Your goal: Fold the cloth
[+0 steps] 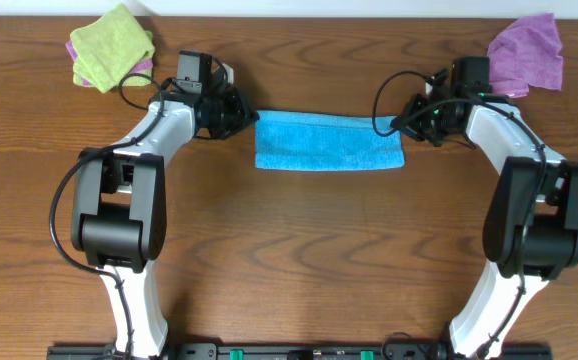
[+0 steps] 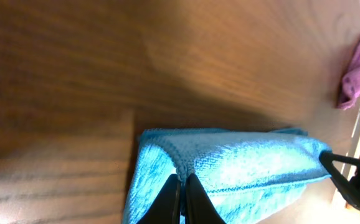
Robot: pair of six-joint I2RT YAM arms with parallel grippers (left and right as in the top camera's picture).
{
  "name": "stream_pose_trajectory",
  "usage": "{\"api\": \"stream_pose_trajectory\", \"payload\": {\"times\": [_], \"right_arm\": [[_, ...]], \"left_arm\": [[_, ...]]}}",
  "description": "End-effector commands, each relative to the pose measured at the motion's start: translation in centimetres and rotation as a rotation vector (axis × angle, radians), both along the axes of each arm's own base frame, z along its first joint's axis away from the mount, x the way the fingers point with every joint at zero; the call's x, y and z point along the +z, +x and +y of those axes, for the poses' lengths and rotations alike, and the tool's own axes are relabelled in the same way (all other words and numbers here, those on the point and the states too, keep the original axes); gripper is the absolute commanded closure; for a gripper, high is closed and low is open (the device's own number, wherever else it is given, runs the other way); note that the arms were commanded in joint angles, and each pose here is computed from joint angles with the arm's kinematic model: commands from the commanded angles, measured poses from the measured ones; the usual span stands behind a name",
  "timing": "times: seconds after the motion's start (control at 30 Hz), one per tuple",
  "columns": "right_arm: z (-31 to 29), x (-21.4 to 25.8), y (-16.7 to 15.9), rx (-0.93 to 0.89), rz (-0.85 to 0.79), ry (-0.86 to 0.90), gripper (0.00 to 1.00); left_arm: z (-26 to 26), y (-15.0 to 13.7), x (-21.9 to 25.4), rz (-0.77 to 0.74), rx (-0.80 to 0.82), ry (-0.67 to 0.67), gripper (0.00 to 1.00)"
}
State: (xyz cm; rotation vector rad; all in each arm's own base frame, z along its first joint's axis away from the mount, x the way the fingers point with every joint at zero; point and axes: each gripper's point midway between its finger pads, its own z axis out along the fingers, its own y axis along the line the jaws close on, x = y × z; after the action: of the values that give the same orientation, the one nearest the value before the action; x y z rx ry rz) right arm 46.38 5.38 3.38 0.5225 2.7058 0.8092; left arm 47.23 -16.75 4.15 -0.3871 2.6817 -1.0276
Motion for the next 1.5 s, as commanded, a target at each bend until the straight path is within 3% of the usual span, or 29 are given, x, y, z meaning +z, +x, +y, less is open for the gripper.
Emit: {"api": "stream_pose_trajectory", "payload": {"times": [0.0, 0.37, 0.77, 0.8, 0.83, 0.93, 1.07, 1.13, 1.23, 1.33, 1.47], "right_arm": [[0.1, 0.0, -0.1, 0.004, 0.011, -0.018, 0.99], [-0.7, -1.0, -1.6, 0.007, 0.081, -0.075, 0.99], [-1.6, -1.6, -2.3, -0.001, 0.113, -0.133, 0.98], [-1.7, -1.6, -2.3, 0.007, 0.108, -0.137, 0.87], [-1.7, -1.6, -2.2, 0.012, 0.104, -0.14, 0.66], [-1.7, -1.6, -2.2, 0.012, 0.104, -0.14, 0.49], [-1.7, -1.5, -2.2, 0.012, 0.104, -0.14, 0.5], [-1.7, -1.5, -2.2, 0.011, 0.104, -0.14, 0.52], [-1.6, -1.5, -2.3, 0.013, 0.105, -0.136, 0.55], [-1.5, -1.5, -2.3, 0.015, 0.107, -0.129, 0.51], [-1.6, -1.4, -2.3, 0.02, 0.103, -0.131, 0.46]], "left_arm": [[0.2, -0.5, -0.4, 0.016, -0.034, 0.026, 0.94], [0.6, -3.2, -1.6, 0.129, -0.063, 0.052, 0.95], [1.2, -4.0, -2.2, 0.175, -0.051, 0.09, 0.94], [1.2, -4.0, -2.2, 0.175, -0.05, 0.092, 0.94], [1.2, -4.0, -2.2, 0.174, -0.05, 0.093, 0.94], [1.3, -3.9, -2.2, 0.171, -0.047, 0.092, 0.94], [1.8, -3.7, -2.1, 0.165, -0.045, 0.091, 0.94], [1.7, -3.8, -1.8, 0.157, -0.059, 0.079, 0.85], [1.3, -3.7, -1.2, 0.145, -0.081, 0.057, 0.85], [1.0, -3.4, -0.6, 0.135, -0.09, 0.048, 0.84], [0.4, -3.0, 0.6, 0.107, -0.119, 0.012, 0.75]]}}
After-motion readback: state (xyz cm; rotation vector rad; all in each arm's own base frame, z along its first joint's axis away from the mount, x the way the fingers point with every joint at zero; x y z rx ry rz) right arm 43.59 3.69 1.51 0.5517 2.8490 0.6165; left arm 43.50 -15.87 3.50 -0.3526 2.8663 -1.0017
